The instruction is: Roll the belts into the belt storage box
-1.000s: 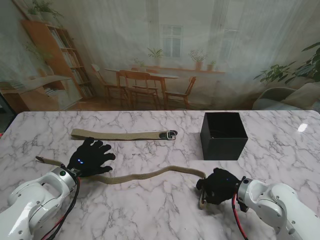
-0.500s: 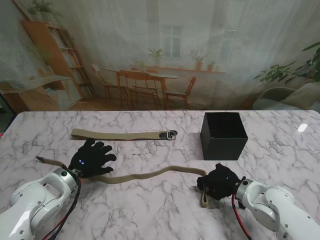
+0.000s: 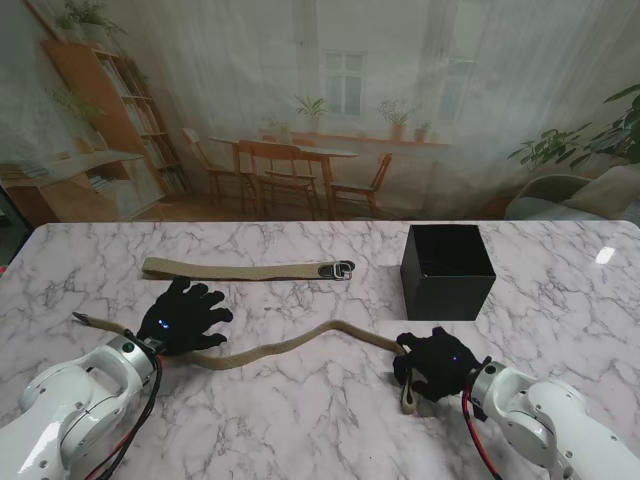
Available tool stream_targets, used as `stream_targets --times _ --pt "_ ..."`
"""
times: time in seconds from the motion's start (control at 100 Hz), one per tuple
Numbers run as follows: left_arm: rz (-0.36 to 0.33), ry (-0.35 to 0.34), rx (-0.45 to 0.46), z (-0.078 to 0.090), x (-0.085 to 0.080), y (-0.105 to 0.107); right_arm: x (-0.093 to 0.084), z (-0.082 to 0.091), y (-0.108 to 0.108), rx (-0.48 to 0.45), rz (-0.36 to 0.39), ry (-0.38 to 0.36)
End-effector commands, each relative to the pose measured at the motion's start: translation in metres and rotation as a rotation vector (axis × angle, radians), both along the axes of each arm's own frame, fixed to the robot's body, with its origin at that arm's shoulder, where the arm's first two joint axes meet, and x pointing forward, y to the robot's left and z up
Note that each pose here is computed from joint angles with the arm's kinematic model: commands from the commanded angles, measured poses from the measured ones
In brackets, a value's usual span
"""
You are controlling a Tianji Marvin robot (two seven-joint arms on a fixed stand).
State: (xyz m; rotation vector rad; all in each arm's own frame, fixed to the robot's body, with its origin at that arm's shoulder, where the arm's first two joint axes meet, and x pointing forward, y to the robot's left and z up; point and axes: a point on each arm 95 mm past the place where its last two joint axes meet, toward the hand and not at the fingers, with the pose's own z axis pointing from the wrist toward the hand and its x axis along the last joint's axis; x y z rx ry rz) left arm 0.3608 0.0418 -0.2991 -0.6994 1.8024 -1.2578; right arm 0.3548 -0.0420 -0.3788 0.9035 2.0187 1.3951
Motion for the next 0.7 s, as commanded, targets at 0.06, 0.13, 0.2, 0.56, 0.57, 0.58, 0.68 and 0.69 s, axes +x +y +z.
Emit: stream_targets --times 0.06,0.13,0.2,0.56,0.57,0.58,0.68,0.69 --pt "0.006 0.015 0.003 -0.0027 -0.0003 -0.0009 -0.0045 -0.0102 0.0001 0.011 -0.011 0.036" --pt "0.006 0.016 0.003 -0.0028 -0.0002 -0.0009 -0.004 -0.0114 -0.0005 0.017 -0.023 0.041" --pt "0.006 0.016 0.003 -0.0029 -0.0002 -0.001 -0.0035 -0.0131 -0.0012 0.021 -0.033 0.044" --pt "0.003 0.019 0.003 -0.0036 -0.0001 -0.0014 0.0016 -0.018 0.0001 0.087 -0.012 -0.084" --pt "0.003 0.019 0.003 -0.0036 0.0 -0.0014 0.0018 -0.0181 0.0001 0.089 -0.01 -0.088" --pt "0.003 0.019 0.003 -0.0037 0.0 -0.0014 0.002 -0.0182 0.0001 0.09 -0.007 -0.09" --pt "0.003 0.019 0.003 -0.0038 0.0 -0.0016 0.0032 -0.0193 0.0004 0.102 0.011 -0.11" --pt "0.003 0.019 0.003 -0.0038 0.0 -0.0016 0.0033 -0.0195 0.0005 0.103 0.012 -0.111"
